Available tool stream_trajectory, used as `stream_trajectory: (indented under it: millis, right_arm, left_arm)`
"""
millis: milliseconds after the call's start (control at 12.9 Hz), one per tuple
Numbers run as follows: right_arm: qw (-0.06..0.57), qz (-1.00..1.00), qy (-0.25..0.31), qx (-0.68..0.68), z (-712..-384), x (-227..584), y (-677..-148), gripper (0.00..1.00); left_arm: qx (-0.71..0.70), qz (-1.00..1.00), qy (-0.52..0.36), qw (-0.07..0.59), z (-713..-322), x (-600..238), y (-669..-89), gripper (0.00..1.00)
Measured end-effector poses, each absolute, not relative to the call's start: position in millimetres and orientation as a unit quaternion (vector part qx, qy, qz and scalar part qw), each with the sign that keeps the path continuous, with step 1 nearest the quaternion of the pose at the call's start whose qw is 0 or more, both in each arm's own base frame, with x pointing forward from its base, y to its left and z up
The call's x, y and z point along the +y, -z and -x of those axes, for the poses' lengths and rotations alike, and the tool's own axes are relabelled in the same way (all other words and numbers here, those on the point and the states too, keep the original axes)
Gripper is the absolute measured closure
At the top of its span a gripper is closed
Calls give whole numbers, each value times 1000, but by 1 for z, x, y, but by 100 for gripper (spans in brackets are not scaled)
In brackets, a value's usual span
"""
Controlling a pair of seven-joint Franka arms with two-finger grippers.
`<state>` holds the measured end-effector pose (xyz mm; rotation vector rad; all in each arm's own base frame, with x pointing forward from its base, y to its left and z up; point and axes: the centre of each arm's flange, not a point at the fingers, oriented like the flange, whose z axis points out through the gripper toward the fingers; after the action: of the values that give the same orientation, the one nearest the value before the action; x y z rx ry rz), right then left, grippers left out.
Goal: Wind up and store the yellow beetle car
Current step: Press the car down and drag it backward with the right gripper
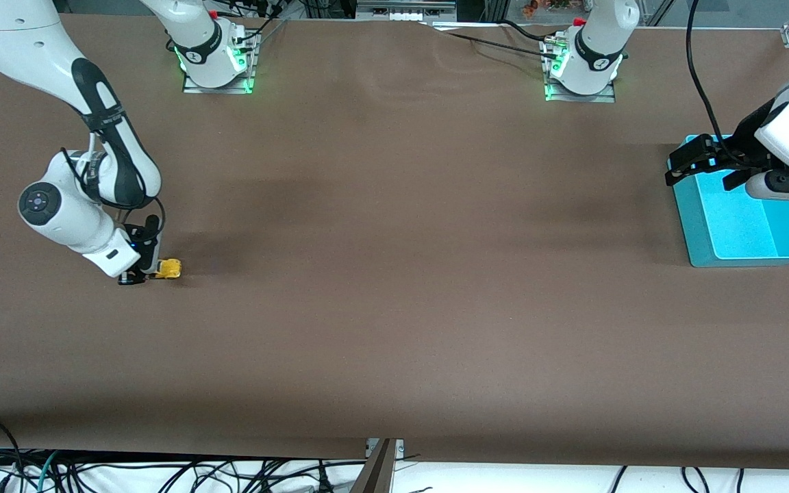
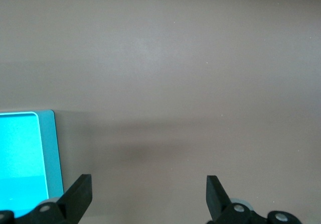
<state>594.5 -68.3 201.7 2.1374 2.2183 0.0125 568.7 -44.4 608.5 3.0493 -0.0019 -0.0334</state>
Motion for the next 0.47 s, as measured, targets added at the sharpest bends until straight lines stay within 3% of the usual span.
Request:
stream_trajectory:
  millis: [465]
  right_arm:
    - [45, -694, -10, 718, -589, -135, -201, 58]
  left_arm:
    - [-1, -999, 11, 46, -569, -44, -608, 0]
